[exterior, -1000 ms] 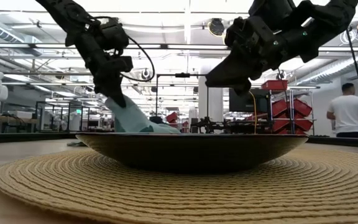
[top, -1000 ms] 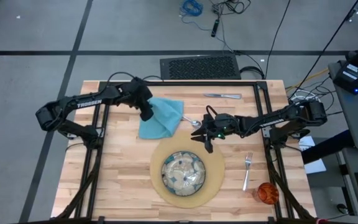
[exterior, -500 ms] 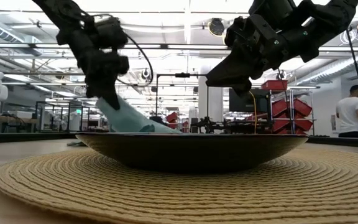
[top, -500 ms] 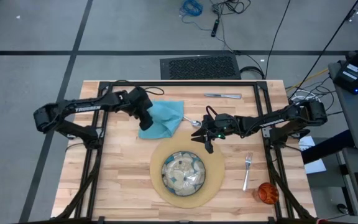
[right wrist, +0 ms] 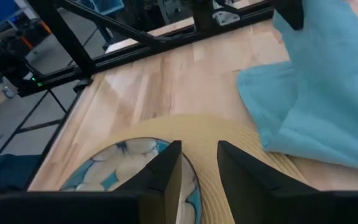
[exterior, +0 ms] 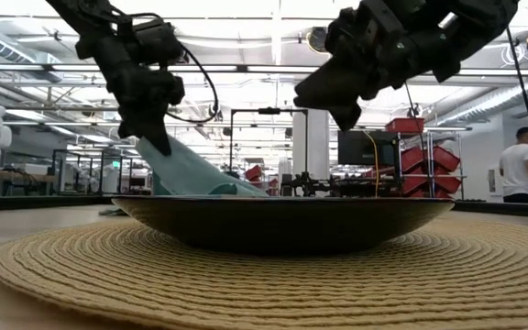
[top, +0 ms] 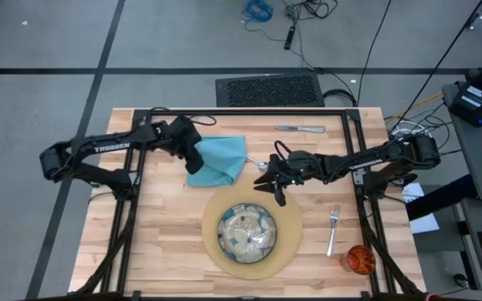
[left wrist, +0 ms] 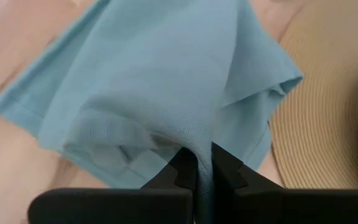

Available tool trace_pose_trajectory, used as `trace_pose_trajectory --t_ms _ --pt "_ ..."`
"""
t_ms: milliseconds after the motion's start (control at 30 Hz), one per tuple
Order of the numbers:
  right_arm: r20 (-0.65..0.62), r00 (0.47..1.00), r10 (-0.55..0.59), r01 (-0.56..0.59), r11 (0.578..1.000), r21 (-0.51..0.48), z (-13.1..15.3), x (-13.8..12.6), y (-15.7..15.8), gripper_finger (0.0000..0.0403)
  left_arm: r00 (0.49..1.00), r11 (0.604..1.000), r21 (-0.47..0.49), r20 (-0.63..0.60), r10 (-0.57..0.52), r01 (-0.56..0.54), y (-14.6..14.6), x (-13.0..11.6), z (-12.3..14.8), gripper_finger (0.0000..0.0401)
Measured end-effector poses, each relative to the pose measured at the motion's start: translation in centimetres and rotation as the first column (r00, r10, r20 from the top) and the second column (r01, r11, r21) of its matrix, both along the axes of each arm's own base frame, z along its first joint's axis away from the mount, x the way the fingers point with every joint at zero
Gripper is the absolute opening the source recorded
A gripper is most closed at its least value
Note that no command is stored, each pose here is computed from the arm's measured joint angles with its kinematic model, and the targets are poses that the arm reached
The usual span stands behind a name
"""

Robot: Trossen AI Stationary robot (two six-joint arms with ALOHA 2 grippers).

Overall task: Set table place
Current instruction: Fold the blue napkin

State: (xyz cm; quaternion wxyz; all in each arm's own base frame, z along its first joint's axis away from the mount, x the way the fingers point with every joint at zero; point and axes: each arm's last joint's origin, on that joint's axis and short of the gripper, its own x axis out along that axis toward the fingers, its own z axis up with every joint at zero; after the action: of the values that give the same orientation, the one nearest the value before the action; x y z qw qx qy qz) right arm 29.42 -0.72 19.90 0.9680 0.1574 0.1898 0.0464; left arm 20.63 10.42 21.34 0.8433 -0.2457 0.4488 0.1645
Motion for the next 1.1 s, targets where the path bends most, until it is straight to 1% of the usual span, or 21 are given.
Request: trace_pose_trajectory --t_ms 100,200,367,467,500,633,667,700,733,800,900,1000,1100 --pt "-0.038 0.999 -0.003 0.003 1.0 0.001 -0.6 0.5 0.0 0.0106 1.0 1.0 -0.012 -0.009 -0.013 0.013 -0.3 0.2 -0.2 0.0" --pt "-0.083 0.997 -0.01 0.011 1.0 0.017 -1.7 1.2 -0.1 0.0116 1.0 0.999 -0.032 -0.024 -0.001 0.001 -0.5 0.0 -1.0 0.0" --pt "-0.116 0.993 -0.006 0.009 1.0 0.021 -2.7 3.4 -0.1 0.0132 0.999 0.999 -0.046 -0.051 0.001 -0.004 -0.8 -0.6 -2.3 0.0" --pt "-0.112 0.994 -0.002 0.004 1.0 0.016 -2.6 5.2 -0.2 0.0138 1.0 0.999 -0.05 -0.019 0.019 -0.02 -0.7 -0.4 -2.3 0.0" --pt "-0.121 0.993 0.008 -0.006 1.0 0.021 -2.7 5.8 -0.2 0.0139 1.0 0.998 -0.055 -0.005 0.014 -0.014 -0.7 -0.3 -2.3 0.0" --pt "-0.126 0.983 0.134 -0.124 0.989 0.081 -3.0 8.1 0.1 0.0144 1.0 0.998 -0.059 0.013 0.006 -0.005 -0.7 -0.2 -2.2 0.0" --pt "-0.134 0.981 0.138 -0.128 0.988 0.081 -2.9 8.6 0.1 0.0144 1.0 0.998 -0.059 0.014 0.006 -0.005 -0.7 -0.2 -2.2 0.0" --pt "-0.16 0.98 0.116 -0.107 0.992 0.062 -2.8 9.0 0.1 0.0144 1.0 0.998 -0.056 0.019 0.006 -0.005 -0.6 -0.1 -2.2 0.0" --pt "-0.207 0.977 0.059 -0.055 0.998 0.024 -2.8 9.3 -0.1 0.0144 1.0 0.999 -0.051 0.025 0.003 -0.002 -0.6 -0.1 -2.1 0.0" --pt "-0.304 0.952 -0.04 0.016 0.997 -0.081 -2.9 9.8 -0.1 0.0144 1.0 0.999 -0.049 0.026 0.0 0.002 -0.6 -0.1 -2.1 0.0" --pt "-0.337 0.931 -0.139 0.07 0.975 -0.209 -1.8 11.1 0.7 0.0144 1.0 0.999 -0.039 0.025 -0.015 0.016 -0.6 -0.1 -2.1 0.0" --pt "-0.351 0.917 -0.19 0.075 0.946 -0.316 -1.2 12.4 2.1 0.0147 1.0 0.999 -0.037 0.024 -0.019 0.02 -0.6 -0.1 -2.1 0.0" --pt "-0.37 0.909 -0.192 0.058 0.937 -0.345 -1.5 14.0 2.8 0.0149 1.0 0.999 -0.035 0.022 -0.023 0.024 -0.6 -0.1 -2.2 0.0"
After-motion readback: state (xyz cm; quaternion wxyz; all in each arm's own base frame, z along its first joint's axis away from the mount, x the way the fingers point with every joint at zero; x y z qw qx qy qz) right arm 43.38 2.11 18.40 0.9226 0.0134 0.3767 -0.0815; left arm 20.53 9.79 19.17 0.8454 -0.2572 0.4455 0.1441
